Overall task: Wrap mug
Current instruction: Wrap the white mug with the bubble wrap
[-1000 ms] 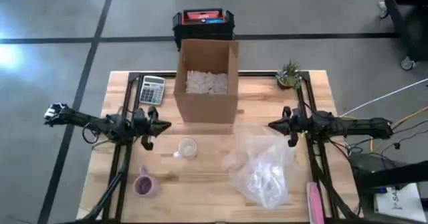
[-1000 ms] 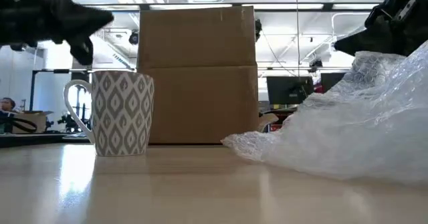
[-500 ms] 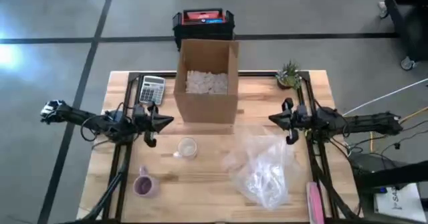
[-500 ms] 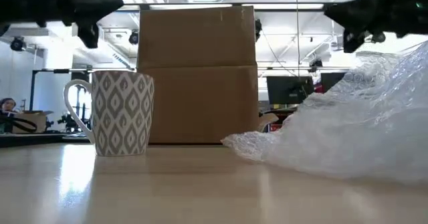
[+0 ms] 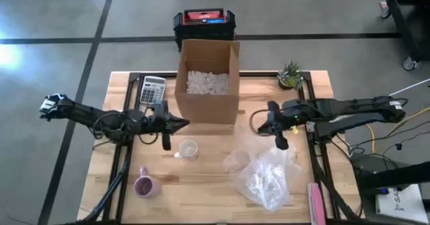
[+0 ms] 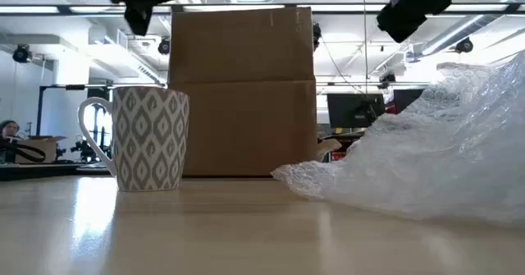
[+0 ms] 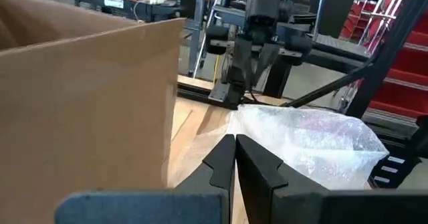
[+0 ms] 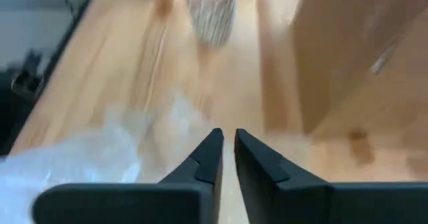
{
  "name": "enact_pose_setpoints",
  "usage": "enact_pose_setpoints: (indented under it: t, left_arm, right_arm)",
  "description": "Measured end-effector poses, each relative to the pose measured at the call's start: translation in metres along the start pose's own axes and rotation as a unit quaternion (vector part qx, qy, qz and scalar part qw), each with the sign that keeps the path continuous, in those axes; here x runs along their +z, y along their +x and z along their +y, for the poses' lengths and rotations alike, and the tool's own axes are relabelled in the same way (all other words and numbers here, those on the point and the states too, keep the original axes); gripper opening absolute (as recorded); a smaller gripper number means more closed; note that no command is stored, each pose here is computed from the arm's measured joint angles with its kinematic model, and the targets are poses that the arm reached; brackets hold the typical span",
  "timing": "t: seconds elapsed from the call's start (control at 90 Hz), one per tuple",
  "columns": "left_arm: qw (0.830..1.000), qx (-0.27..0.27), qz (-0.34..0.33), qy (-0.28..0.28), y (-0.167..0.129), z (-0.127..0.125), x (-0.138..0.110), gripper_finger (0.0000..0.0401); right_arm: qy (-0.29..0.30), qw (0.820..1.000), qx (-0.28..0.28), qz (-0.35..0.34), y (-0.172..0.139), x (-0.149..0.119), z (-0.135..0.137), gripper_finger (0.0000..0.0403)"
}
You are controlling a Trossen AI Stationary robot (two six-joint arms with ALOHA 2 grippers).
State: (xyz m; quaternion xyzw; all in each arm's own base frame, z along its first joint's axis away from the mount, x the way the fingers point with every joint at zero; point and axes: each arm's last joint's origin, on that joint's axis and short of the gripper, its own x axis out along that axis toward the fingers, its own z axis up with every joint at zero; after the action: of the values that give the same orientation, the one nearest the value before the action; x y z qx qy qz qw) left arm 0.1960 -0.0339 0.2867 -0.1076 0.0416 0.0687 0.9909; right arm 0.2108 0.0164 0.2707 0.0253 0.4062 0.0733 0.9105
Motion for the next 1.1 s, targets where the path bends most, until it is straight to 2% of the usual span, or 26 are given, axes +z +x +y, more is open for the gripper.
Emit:
enact_pose_setpoints:
  t: [0.156, 0.322, 0.444, 0.556, 0.611, 0.678, 0.744, 0.844, 0.889, 1.1]
  left_arm:
    - [0.999, -0.015, 0.031, 0.009, 0.022, -0.009, 0.0, 0.0]
    - [0.998, -0.02, 0.063, 0.009, 0.04, -0.016, -0.006, 0.0]
    - [0.996, -0.013, 0.084, -0.007, 0.049, -0.017, -0.016, 0.0]
    - [0.994, -0.005, 0.105, -0.019, 0.055, -0.016, -0.027, 0.0]
    - [0.993, -0.002, 0.114, -0.019, 0.058, -0.016, -0.032, 0.0]
    - [0.992, 0.001, 0.122, -0.018, 0.062, -0.016, -0.036, 0.0]
    - [0.992, 0.001, 0.123, -0.017, 0.066, -0.018, -0.037, 0.0]
    - [0.992, 0.003, 0.129, -0.014, 0.071, -0.019, -0.039, 0.0]
    - [0.991, 0.004, 0.131, -0.013, 0.073, -0.019, -0.04, 0.0]
    - [0.991, 0.003, 0.13, -0.01, 0.083, -0.024, -0.035, 0.0]
  right_arm:
    - [-0.009, 0.996, 0.004, 0.084, 0.025, -0.001, 0.007, 0.0127]
    - [-0.004, 0.987, -0.05, 0.155, 0.059, -0.015, -0.003, 0.0206]
    - [0.007, 0.978, -0.061, 0.198, 0.085, -0.026, -0.014, 0.024]
    - [0.004, 0.971, -0.063, 0.231, 0.106, -0.033, -0.021, 0.0251]
    - [-0.001, 0.968, -0.062, 0.243, 0.114, -0.036, -0.024, 0.0243]
    - [-0.014, 0.968, -0.045, 0.247, 0.12, -0.037, -0.024, 0.0211]
    - [-0.023, 0.968, -0.039, 0.249, 0.121, -0.034, -0.024, 0.0156]
    - [-0.046, 0.97, -0.02, 0.237, 0.117, -0.025, -0.023, 0.0048]
    - [-0.055, 0.971, -0.015, 0.232, 0.111, -0.019, -0.022, 0.002]
    - [-0.069, 0.99, -0.017, 0.123, 0.046, 0.035, -0.012, 0.001]
